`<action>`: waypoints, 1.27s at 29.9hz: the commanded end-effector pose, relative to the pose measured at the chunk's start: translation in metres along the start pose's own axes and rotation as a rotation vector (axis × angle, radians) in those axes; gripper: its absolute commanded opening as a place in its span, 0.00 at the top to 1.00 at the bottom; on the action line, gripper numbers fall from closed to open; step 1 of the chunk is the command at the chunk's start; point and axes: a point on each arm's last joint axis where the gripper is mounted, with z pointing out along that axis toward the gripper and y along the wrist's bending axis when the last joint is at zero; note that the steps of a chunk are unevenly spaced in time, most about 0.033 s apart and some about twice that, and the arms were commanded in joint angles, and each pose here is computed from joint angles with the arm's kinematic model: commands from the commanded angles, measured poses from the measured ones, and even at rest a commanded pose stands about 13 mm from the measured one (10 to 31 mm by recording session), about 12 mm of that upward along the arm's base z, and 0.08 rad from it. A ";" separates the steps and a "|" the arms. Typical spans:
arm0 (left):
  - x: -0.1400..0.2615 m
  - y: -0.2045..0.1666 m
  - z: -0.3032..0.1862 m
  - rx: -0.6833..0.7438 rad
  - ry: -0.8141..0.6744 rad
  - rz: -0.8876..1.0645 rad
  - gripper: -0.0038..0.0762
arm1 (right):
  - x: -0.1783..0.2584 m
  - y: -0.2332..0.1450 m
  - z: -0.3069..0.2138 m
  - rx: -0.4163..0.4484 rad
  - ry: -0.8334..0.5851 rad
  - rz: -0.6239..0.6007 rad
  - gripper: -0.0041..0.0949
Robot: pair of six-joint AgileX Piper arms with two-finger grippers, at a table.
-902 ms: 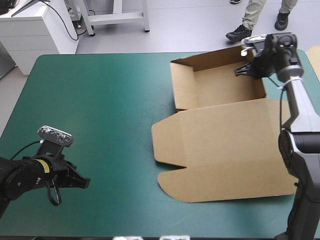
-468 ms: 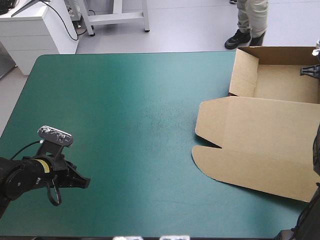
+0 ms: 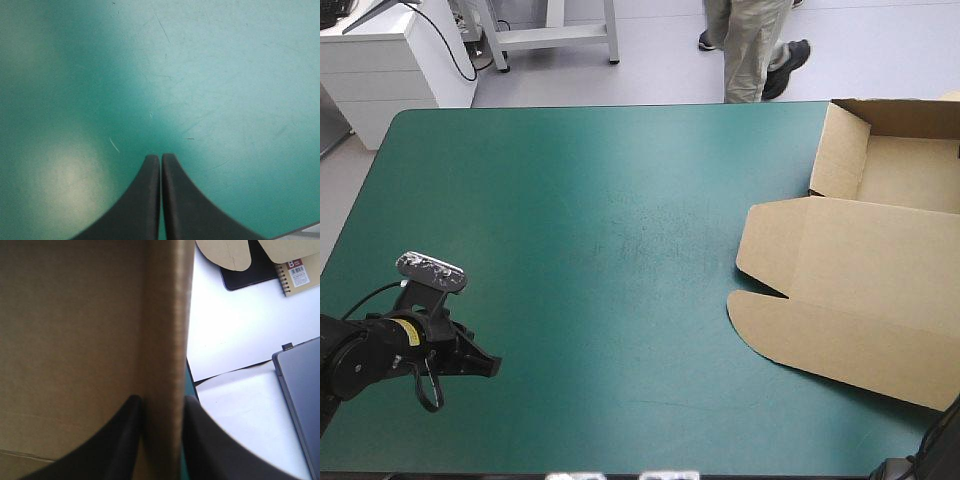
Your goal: Fold the box
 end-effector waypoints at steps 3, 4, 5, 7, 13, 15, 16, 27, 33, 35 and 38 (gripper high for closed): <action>-0.005 -0.003 -0.007 0.033 -0.062 -0.019 0.96 | -0.009 -0.012 -0.041 0.051 -0.150 0.043 0.17; -0.005 -0.004 -0.007 0.040 -0.062 -0.021 0.96 | -0.009 -0.012 -0.041 0.051 -0.151 0.043 0.12; -0.005 -0.004 -0.007 0.040 -0.062 -0.021 0.96 | -0.010 -0.011 -0.041 0.045 -0.156 0.045 0.10; -0.005 -0.004 -0.007 0.042 -0.062 -0.022 0.96 | -0.010 -0.010 -0.041 0.028 -0.158 0.051 0.12; -0.005 -0.004 -0.007 0.042 -0.062 -0.022 0.96 | -0.007 -0.001 -0.042 -0.066 -0.125 0.070 0.47; -0.005 -0.004 -0.007 0.038 -0.062 -0.016 0.96 | -0.008 0.002 -0.043 -0.105 -0.134 0.081 0.72; -0.005 -0.003 -0.007 0.036 -0.062 -0.015 0.96 | -0.009 0.005 -0.043 -0.134 -0.141 0.089 0.84; -0.010 -0.002 -0.007 0.025 -0.117 -0.006 0.96 | -0.021 0.108 -0.065 -0.326 -0.193 -0.135 0.96; -0.006 0.001 0.003 -0.015 -0.106 0.012 0.96 | -0.005 0.195 -0.089 -0.425 -0.187 -0.352 0.96; -0.004 0.001 0.008 -0.021 -0.092 0.015 0.96 | 0.006 0.219 -0.094 -0.423 -0.166 -0.426 0.96; -0.002 0.003 0.013 -0.044 -0.088 0.019 0.96 | 0.022 0.246 -0.102 -0.429 -0.146 -0.507 0.96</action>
